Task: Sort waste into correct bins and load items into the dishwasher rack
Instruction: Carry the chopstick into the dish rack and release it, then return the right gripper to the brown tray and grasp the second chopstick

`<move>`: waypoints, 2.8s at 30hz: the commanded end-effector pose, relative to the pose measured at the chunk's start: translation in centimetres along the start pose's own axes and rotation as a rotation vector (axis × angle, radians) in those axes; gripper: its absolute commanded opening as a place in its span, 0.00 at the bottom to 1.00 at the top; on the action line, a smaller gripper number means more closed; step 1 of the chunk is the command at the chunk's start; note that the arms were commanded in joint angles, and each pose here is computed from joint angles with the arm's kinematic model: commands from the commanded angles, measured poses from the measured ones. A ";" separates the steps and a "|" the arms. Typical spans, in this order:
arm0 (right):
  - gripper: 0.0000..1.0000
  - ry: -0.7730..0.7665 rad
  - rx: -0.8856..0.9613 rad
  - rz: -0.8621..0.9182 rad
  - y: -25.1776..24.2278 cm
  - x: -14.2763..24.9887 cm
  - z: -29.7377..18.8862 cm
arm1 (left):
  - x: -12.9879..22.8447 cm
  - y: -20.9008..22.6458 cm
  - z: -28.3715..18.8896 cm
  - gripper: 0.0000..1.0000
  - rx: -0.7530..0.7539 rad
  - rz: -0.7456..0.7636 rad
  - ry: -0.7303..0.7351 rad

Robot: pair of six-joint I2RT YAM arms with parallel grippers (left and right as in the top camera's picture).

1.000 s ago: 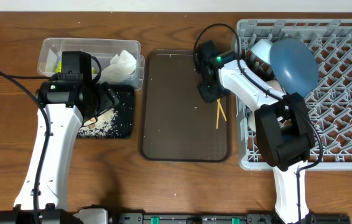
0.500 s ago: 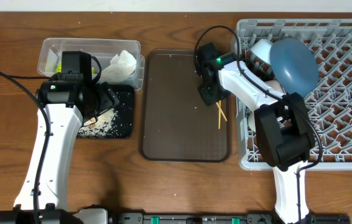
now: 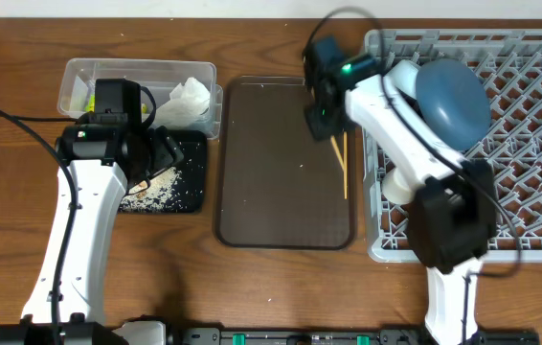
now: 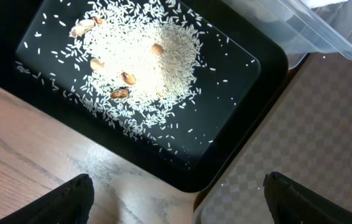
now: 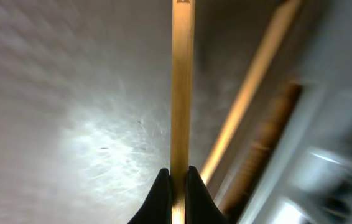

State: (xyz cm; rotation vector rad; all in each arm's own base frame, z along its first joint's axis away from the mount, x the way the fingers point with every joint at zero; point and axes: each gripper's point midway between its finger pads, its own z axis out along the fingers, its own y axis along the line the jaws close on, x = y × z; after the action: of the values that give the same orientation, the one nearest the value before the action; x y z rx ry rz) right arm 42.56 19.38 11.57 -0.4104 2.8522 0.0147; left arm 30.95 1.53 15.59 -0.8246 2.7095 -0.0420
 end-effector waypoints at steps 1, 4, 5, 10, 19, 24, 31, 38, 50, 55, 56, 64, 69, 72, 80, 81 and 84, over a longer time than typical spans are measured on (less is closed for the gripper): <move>0.01 -0.167 0.071 0.117 -3.7 -2.4 -6.6 | -0.6 0.0 -0.8 0.90 0.002 0.001 -0.027; 0.01 -0.183 0.126 0.161 -6.5 -2.4 -7.6 | -0.6 0.0 -0.8 0.90 0.002 0.001 -0.027; 0.01 -0.175 0.141 0.179 -7.4 -2.2 -7.5 | -0.6 0.1 -0.8 0.90 0.001 0.001 -0.028; 0.01 -0.110 0.177 0.224 -11.3 -0.9 -5.5 | -0.6 0.0 -0.8 0.90 0.002 0.001 -0.027; 0.01 -0.085 0.146 0.216 -13.3 0.2 -2.2 | -0.6 0.0 -0.8 0.90 0.002 0.001 -0.027; 0.01 -0.097 0.126 0.162 -12.8 -0.1 -1.6 | -0.6 0.0 -0.8 0.90 0.002 0.001 -0.027; 0.24 -0.118 0.120 0.161 -12.5 -0.7 -1.6 | -0.6 0.0 -0.8 0.90 0.002 0.001 -0.027; 0.34 -0.133 0.094 0.151 -11.7 -1.1 -1.7 | -0.6 0.0 -0.8 0.90 0.002 0.001 -0.027; 0.36 -0.145 0.024 0.036 -3.0 -1.4 -2.0 | -0.6 0.1 -0.8 0.90 0.001 0.001 -0.028; 0.41 -0.109 0.099 0.136 -1.7 -0.3 -0.5 | -0.6 0.0 -0.8 0.90 0.002 0.001 -0.027; 0.42 -0.087 0.106 0.165 -1.6 0.1 0.2 | -0.6 0.0 -0.8 0.90 0.002 0.001 -0.028; 0.42 0.087 0.131 0.183 -1.3 3.0 6.1 | -0.6 0.0 -0.8 0.90 0.002 0.001 -0.027; 0.42 0.137 0.146 0.176 -1.4 4.0 7.8 | -0.6 0.0 -0.8 0.90 0.002 0.001 -0.027; 0.42 0.153 0.155 0.174 -1.4 4.3 8.5 | -0.6 0.1 -0.8 0.90 0.001 0.001 -0.028; 0.41 0.229 0.178 0.163 -1.6 6.0 11.3 | -0.6 0.0 -0.8 0.90 0.002 0.001 -0.027; 0.40 0.238 0.180 0.161 -1.6 6.2 11.6 | -0.6 0.0 -0.8 0.90 0.002 0.001 -0.027; 0.34 0.254 0.184 0.156 -1.6 6.6 12.1 | -0.6 0.1 -0.8 0.90 0.001 0.001 -0.028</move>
State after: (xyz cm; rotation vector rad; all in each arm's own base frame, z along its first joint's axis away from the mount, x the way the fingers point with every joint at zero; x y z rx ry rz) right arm 40.67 17.11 0.30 -0.1625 3.0495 -0.2303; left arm 30.95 1.53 15.59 -0.8246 2.7095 -0.0420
